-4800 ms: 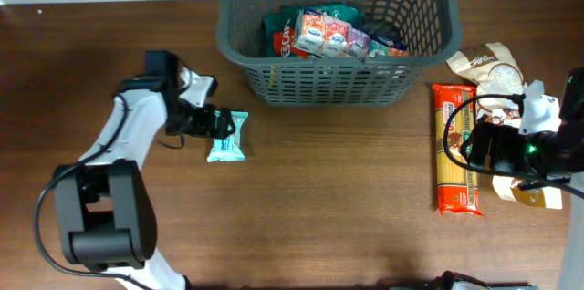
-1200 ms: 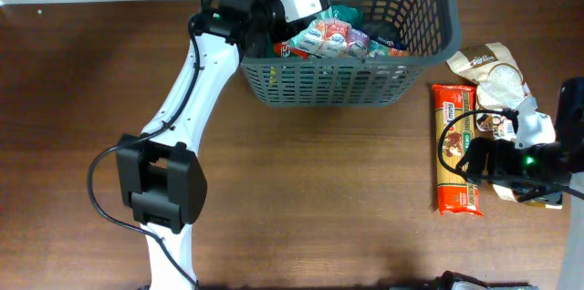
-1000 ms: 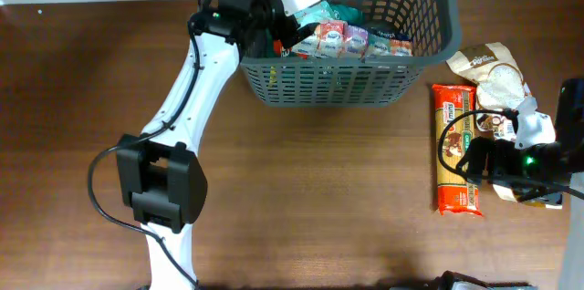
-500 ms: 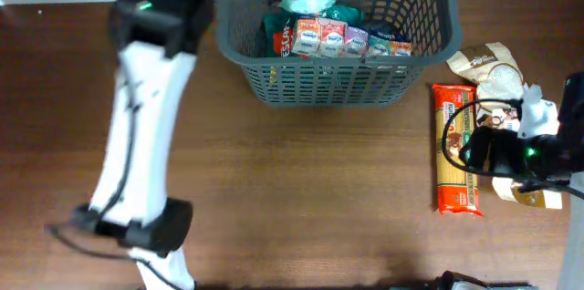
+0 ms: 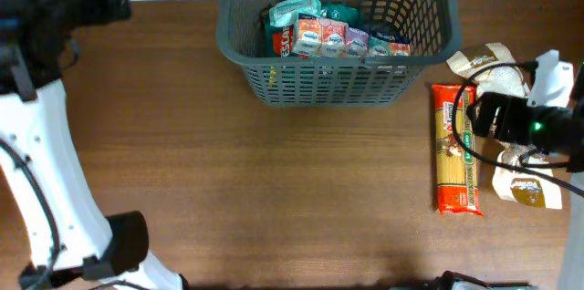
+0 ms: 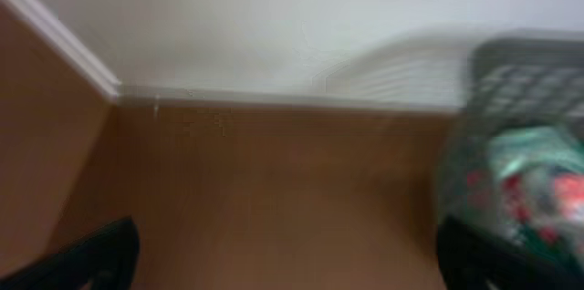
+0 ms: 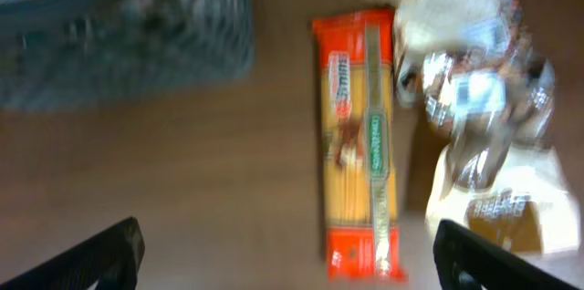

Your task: Pack container

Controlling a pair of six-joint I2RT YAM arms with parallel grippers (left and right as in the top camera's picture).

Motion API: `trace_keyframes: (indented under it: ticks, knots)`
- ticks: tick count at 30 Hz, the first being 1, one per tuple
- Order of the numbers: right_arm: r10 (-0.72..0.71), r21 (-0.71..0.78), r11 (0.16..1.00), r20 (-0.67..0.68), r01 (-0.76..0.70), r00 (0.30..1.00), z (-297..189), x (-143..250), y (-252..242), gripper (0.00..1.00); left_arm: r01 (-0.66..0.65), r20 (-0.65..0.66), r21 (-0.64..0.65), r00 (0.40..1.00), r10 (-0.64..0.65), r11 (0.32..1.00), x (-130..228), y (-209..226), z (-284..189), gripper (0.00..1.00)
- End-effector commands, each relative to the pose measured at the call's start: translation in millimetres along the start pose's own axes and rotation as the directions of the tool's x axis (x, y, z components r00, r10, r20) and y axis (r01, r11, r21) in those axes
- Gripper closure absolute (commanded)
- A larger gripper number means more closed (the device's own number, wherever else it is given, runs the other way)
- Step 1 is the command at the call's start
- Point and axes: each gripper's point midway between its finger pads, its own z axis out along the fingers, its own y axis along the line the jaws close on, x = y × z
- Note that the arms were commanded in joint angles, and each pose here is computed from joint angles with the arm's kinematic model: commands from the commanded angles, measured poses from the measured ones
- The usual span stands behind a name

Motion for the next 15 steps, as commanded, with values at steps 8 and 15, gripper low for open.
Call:
trace_keyframes:
  ticks: [8,15]
  knots:
    - [0.038,0.341,0.939,0.010,-0.039,0.999,18,-23,-69,0.01,0.120,-0.290,-0.122,0.945,-0.151,0.985,70,57,53,0.01]
    - [0.048,0.418,0.909,-0.118,0.006,0.992,35,-6,-89,0.01,0.121,-0.350,-0.127,0.923,-0.159,0.984,85,60,73,0.01]
